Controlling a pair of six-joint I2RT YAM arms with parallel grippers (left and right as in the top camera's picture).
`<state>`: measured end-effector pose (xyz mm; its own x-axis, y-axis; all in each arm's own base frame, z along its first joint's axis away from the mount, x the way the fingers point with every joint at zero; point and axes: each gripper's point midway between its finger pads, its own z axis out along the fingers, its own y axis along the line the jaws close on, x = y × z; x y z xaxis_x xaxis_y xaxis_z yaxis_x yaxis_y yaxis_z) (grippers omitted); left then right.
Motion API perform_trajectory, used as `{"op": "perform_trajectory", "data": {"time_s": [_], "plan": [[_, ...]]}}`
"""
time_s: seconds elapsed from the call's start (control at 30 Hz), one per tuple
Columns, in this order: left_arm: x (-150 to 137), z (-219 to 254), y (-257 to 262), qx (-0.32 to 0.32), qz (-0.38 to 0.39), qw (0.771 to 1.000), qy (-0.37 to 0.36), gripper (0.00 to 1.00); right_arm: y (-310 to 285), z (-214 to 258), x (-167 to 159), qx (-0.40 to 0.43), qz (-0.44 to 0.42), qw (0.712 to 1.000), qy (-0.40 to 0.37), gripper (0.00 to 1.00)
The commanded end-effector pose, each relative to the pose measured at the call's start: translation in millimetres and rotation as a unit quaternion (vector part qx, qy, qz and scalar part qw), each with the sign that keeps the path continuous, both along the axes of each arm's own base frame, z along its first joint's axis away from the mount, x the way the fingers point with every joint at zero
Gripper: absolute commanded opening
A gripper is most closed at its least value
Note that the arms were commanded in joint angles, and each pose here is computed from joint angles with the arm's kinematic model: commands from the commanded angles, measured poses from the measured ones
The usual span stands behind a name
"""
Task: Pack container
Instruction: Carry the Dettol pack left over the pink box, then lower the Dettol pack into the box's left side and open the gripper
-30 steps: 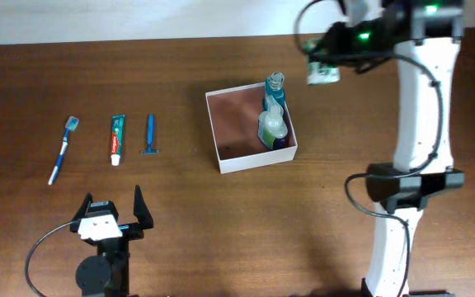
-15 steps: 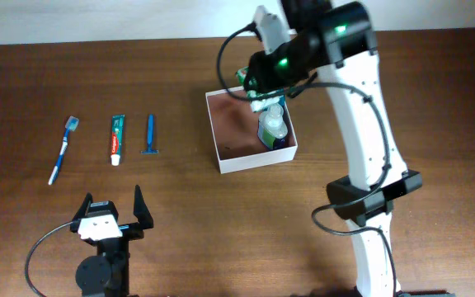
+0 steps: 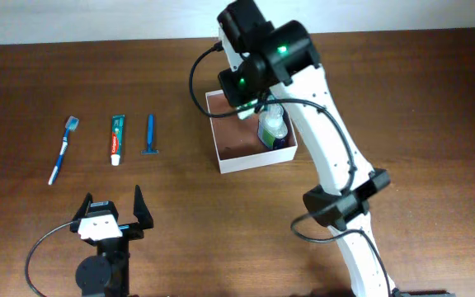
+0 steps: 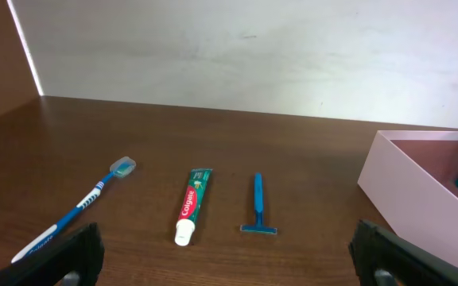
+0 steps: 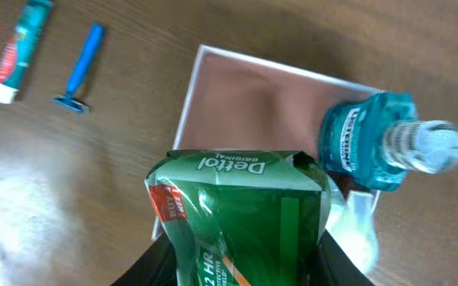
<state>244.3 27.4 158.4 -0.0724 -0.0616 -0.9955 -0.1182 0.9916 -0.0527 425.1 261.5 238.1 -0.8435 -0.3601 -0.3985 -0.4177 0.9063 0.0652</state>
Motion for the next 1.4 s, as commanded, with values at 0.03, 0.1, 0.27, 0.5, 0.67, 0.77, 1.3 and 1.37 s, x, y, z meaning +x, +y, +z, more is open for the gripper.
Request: {"op": "perform_trajectory", "data": {"time_s": [0.03,0.1,0.27,0.5,0.67,0.77,1.3,1.37], "plan": [[0,-2,1,-0.004,0.003,1.0,-0.001,0.99,2,-28,11,-0.018,-0.029,0.999,0.016,0.32],[0,-2,1,-0.004,0.004,1.0,-0.001,0.99,4,-35,14,-0.015,-0.04,0.999,0.02,0.32],[0,-2,1,-0.004,0.004,1.0,-0.001,0.99,9,-53,22,-0.015,-0.049,0.998,0.03,0.33],[0,-2,1,-0.004,0.003,1.0,-0.001,0.99,14,-76,33,-0.019,-0.05,0.998,0.035,0.33],[0,-2,1,-0.004,0.004,1.0,-0.001,0.99,18,-91,38,-0.022,-0.049,0.998,0.04,0.33],[0,-2,1,-0.004,0.003,1.0,-0.001,0.99,18,-99,38,-0.025,-0.052,0.997,0.046,0.33],[0,-2,1,-0.004,0.004,1.0,-0.001,0.99,20,-146,44,-0.042,-0.06,0.995,0.075,0.34],[0,-2,1,-0.004,0.003,1.0,-0.001,0.99,18,-149,46,-0.044,-0.062,0.994,0.076,0.34]]}}
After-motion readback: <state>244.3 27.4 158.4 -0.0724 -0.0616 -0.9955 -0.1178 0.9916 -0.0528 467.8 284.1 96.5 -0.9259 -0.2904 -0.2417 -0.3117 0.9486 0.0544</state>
